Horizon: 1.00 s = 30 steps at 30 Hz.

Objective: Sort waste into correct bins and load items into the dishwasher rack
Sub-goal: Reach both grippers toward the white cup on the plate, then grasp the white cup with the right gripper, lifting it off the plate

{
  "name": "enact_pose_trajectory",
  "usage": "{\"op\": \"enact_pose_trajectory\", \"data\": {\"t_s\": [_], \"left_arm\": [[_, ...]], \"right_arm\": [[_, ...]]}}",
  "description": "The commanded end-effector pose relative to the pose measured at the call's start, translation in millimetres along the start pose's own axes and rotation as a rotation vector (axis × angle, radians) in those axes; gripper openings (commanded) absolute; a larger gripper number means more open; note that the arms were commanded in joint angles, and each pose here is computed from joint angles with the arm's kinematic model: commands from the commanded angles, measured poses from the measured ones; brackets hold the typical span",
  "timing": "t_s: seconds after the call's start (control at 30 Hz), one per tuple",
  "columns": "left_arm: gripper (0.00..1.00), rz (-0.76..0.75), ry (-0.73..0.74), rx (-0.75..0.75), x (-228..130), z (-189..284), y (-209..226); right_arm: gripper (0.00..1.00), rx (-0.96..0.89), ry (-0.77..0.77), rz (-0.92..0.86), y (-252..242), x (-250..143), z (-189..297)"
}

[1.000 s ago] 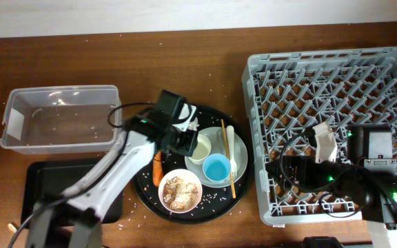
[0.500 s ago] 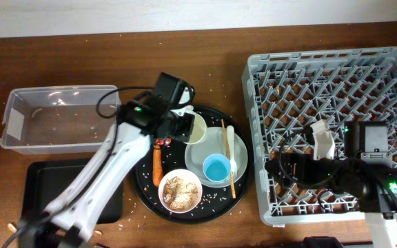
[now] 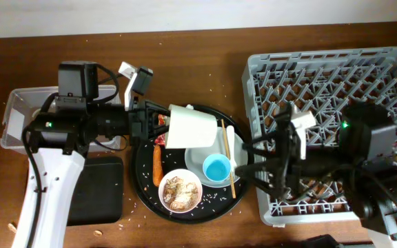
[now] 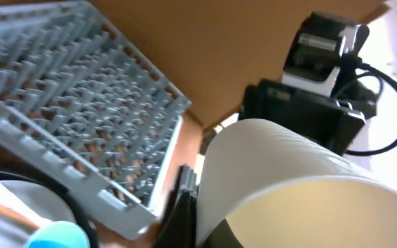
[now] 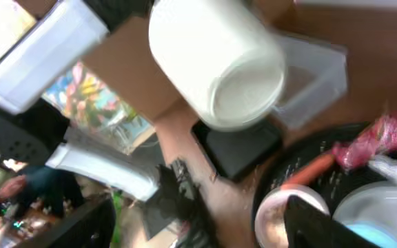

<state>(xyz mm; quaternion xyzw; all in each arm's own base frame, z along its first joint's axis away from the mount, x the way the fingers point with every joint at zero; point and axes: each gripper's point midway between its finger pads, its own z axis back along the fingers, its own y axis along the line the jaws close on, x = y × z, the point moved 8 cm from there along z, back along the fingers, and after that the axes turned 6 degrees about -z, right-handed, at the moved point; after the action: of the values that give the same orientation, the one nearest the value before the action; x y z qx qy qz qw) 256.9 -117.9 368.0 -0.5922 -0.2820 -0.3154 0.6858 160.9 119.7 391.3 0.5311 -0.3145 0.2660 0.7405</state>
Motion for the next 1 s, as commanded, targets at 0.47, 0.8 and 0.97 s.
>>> {"op": "enact_pose_trajectory", "data": {"t_s": [0.47, 0.8, 0.97], "left_arm": [[0.0, -0.066, 0.024, -0.135, 0, -15, -24], [0.01, -0.166, 0.019, -0.028, -3, -6, -53], [0.0, -0.17, 0.023, -0.037, -3, -8, -54]], "right_arm": [[0.83, -0.043, 0.025, 0.072, -14, 22, -62], [0.89, -0.012, -0.024, 0.03, -23, 26, -21], [0.89, 0.164, 0.036, 0.074, -3, 20, -28]]}}
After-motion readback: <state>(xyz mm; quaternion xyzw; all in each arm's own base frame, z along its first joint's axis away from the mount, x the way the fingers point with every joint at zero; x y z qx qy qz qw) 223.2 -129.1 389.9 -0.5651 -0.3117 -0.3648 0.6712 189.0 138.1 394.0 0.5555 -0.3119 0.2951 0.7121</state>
